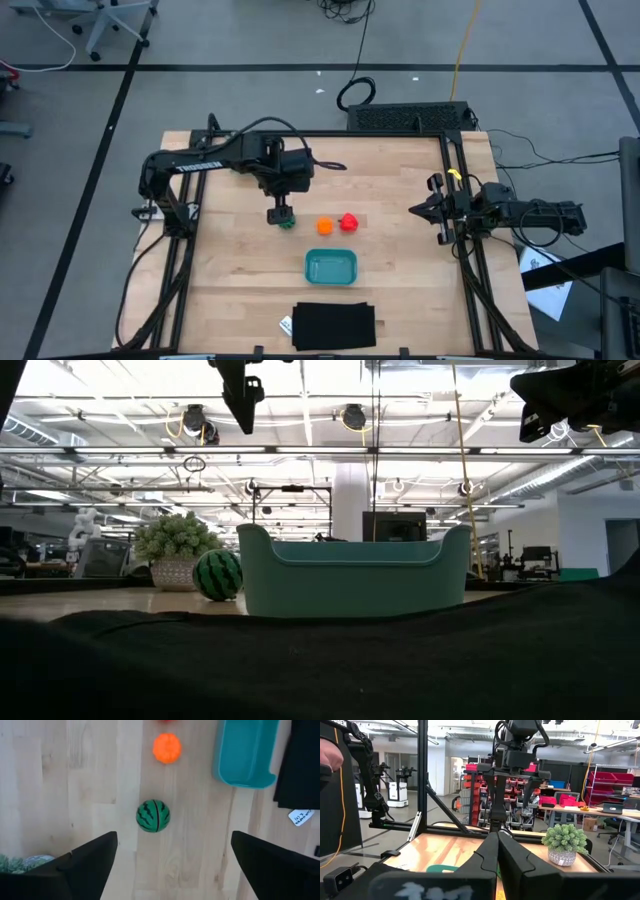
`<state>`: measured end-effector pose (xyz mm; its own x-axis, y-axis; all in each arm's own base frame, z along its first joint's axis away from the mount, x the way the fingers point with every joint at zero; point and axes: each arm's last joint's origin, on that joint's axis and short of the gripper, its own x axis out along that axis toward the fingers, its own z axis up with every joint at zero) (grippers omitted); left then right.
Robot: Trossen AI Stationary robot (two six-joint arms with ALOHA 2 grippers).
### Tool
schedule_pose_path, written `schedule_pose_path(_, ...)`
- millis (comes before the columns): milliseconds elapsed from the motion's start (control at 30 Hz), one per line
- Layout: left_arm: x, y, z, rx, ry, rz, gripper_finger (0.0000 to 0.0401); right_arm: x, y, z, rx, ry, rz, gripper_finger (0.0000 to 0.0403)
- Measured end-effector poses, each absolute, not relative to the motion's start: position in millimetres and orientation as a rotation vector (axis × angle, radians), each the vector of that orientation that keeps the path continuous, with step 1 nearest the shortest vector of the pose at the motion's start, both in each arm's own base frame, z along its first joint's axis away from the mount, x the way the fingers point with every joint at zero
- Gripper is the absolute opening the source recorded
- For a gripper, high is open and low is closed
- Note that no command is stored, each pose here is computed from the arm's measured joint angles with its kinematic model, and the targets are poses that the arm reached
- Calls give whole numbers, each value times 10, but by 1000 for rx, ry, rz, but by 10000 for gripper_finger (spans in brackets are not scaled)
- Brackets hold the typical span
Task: Pick and placing Produce into tupperware
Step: Put the watermelon into the blue bin
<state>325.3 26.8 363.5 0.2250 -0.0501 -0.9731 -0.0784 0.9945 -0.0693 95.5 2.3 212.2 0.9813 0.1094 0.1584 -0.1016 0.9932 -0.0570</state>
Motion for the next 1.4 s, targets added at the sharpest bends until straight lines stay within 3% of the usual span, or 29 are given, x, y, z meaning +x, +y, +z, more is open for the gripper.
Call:
schedule_pose_path(233, 3296, 244, 3591, -57, 1321, 57, 391, 955, 23, 2122, -48, -162, 106, 0)
schedule_pose_path(667, 3390, 147, 2764, 56, 1409, -7, 390, 955, 23, 2122, -38, -162, 107, 0)
schedule_pose_path(1100, 3365, 130, 2330, 38, 1411, -30, 390, 955, 23, 2120, -38, -159, 107, 0)
schedule_pose_path(1400, 3375, 142, 2234, -32, 1380, 114, 390, 956, 23, 2118, -38, -158, 107, 0)
